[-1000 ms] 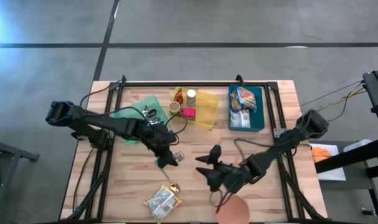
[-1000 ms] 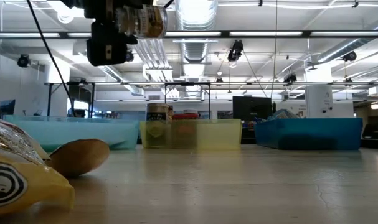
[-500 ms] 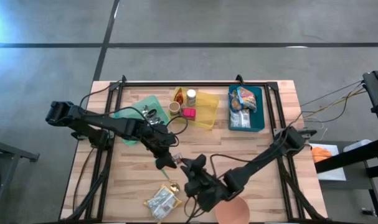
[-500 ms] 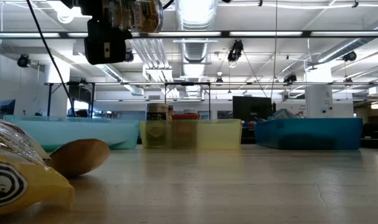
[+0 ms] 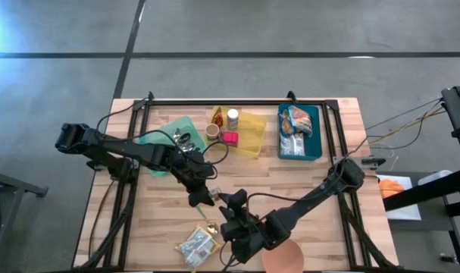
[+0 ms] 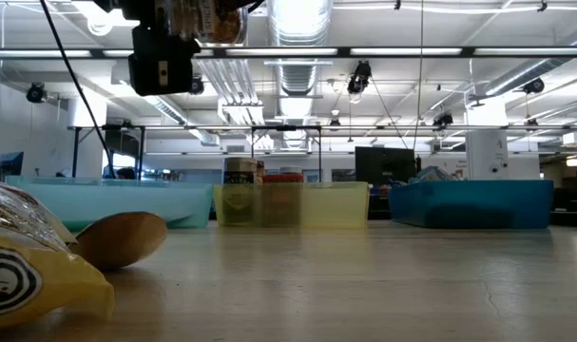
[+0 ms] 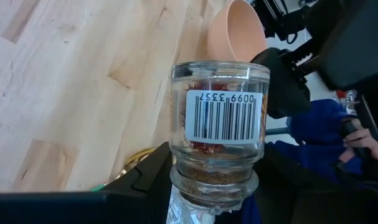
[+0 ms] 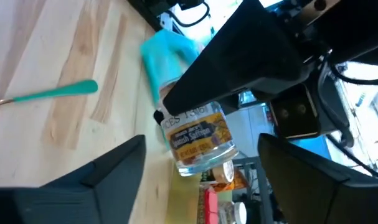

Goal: Pick & Place Food Item
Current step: Put the brown seasoning bottle into the yellow bin

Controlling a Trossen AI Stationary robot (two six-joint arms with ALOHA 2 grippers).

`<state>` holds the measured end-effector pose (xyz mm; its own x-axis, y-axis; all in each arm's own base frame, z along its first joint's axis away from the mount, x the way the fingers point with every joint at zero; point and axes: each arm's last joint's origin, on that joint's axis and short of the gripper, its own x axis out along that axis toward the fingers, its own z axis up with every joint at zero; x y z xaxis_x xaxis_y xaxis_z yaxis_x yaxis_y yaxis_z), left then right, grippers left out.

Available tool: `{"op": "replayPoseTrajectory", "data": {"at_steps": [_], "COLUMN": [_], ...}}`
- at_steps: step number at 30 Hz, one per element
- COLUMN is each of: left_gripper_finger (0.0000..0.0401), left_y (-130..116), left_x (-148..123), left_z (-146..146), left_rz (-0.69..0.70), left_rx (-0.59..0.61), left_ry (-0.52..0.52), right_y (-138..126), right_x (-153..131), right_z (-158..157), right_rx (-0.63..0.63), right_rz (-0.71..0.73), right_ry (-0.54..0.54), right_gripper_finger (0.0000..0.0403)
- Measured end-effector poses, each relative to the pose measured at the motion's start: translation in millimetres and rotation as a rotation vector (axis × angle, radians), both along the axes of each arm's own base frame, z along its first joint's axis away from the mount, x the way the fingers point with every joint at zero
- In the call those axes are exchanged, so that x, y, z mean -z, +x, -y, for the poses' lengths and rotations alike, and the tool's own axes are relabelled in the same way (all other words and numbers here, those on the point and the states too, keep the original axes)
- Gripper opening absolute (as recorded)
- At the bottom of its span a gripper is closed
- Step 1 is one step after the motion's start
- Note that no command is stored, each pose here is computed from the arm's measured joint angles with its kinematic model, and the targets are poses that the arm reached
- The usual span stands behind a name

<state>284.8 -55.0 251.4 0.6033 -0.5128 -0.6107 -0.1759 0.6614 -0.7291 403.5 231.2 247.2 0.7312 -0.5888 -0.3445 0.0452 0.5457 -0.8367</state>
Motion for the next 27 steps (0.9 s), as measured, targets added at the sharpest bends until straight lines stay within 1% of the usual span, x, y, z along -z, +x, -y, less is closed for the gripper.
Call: {"op": "replayPoseTrajectory", "data": {"at_steps": [2,4,7,16,27], "left_gripper_finger": [0.0168,0.0168,0.0168,0.0168,0.0168], "left_y": [-0.1,-0.2,-0.2,0.0,1.0], "left_x": [0.0,0.0,0.0,-0.5,-1.8], "left_z": [0.2,0.3,0.5,0.7,1.1], "left_rz": [-0.001,-0.003,-0.004,-0.003,0.013], "left_rx": [0.005,0.005,0.007,0.008,0.013], "left_ry": [-0.005,-0.007,-0.01,-0.02,-0.028], "right_y": [1.0,1.0,1.2,4.9,10.0], "right_x": [-0.4,1.7,6.2,11.8,9.5], "right_z": [1.1,2.0,3.8,13.0,15.5], "right_rx": [-0.003,-0.017,-0.036,-0.057,-0.075], "right_rz": [-0.007,-0.037,-0.085,-0.166,-0.172], "right_ry": [-0.012,-0.045,-0.097,-0.186,-0.222], "right_gripper_finger": [0.0325,0.0344,0.0361,0.0366,0.0366]}}
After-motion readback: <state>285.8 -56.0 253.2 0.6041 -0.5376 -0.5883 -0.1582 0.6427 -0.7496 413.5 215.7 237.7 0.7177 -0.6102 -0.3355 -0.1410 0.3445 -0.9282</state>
